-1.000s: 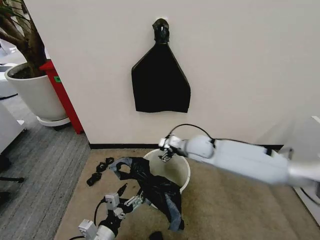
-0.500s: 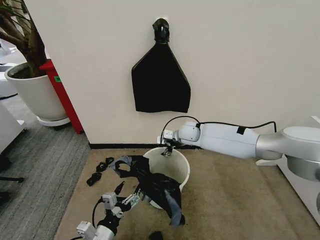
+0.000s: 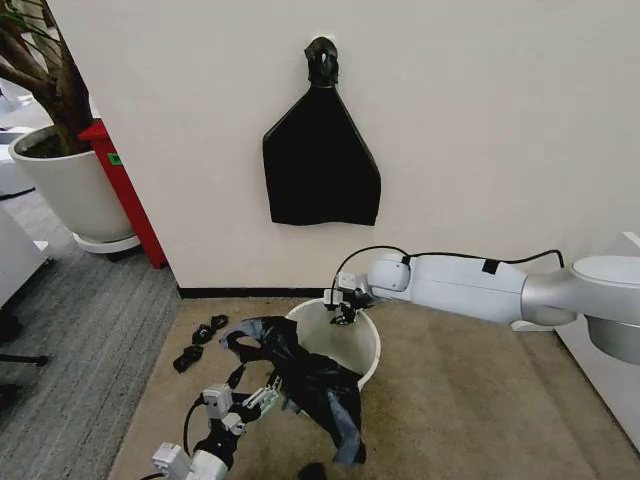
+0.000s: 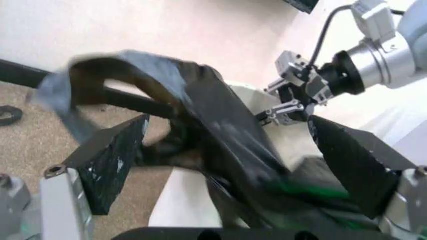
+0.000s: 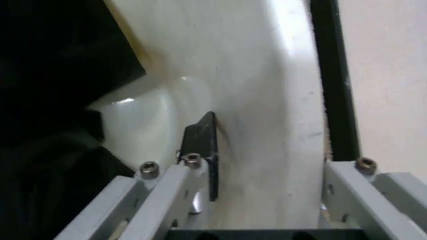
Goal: Place the garbage bag over the trash bin.
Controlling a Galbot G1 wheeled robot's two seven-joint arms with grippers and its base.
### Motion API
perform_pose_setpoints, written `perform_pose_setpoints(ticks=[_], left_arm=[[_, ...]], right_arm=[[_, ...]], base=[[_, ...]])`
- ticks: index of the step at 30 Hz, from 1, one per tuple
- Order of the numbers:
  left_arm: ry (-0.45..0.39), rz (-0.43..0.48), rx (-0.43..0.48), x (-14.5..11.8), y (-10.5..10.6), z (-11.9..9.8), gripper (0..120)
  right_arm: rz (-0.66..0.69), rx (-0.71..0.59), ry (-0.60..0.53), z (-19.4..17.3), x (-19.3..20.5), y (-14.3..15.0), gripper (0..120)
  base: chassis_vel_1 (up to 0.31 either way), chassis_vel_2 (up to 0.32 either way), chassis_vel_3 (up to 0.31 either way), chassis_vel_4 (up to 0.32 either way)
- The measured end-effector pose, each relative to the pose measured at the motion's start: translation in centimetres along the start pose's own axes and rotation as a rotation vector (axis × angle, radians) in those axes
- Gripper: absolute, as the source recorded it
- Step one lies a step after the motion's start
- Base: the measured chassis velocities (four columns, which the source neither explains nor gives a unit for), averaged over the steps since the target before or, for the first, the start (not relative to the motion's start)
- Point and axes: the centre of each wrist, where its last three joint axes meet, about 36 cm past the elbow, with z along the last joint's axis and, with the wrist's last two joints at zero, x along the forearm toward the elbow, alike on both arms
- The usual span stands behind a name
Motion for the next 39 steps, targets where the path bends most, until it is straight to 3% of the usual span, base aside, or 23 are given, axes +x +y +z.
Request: perform_pose_setpoints(ticks=[4, 16, 20, 21, 22, 26, 29, 32, 39], left_arm=[[-0.003, -0.002, -0.004, 0.0, 0.1, -0.1, 94], [-0.002, 0.004, -0.007, -0.2, 0.1, 0.1, 94], [-0.005, 0.003, -0.010, -0.1, 0.1, 0.1, 94], [-0.007, 0.004, -0.013, -0.1, 0.1, 0.1, 94], [-0.007, 0.004, -0.013, -0.1, 0.1, 0.1, 94], [-0.012, 0.009, -0.016, -0.3, 0.2, -0.1, 94], [-0.011, 0.012, -0.017, -0.4, 0.2, -0.1, 94], [-0.007, 0.019, -0.021, -0.5, 0.2, -0.2, 94], [-0.008, 0.015, -0.024, -0.4, 0.2, -0.3, 94]], right_arm=[[-0.001, -0.066, 0.007, 2.7, 1.0, 0.1, 8], [0.009, -0.282, 0.022, 6.8, 4.2, 1.1, 2], [0.045, -0.409, 0.008, 7.9, 5.2, 1.9, 0], [0.083, -0.509, -0.003, 8.1, 5.7, 2.7, 0], [0.083, -0.509, -0.003, 8.1, 5.7, 2.7, 0], [0.172, -0.733, 0.021, 7.5, 6.6, 4.4, 0], [0.192, -0.766, 0.043, 7.0, 6.7, 4.7, 0], [0.270, -0.927, 0.135, 4.2, 7.4, 5.7, 0], [0.323, -1.072, 0.223, 1.3, 8.0, 7.1, 0]], base=[[0.000, 0.000, 0.000, 0.000], [0.000, 0.000, 0.000, 0.000], [0.000, 0.000, 0.000, 0.000], [0.000, 0.000, 0.000, 0.000], [0.000, 0.000, 0.000, 0.000], [0.000, 0.000, 0.000, 0.000], [0.000, 0.000, 0.000, 0.000], [0.000, 0.000, 0.000, 0.000], [0.000, 0.000, 0.000, 0.000]])
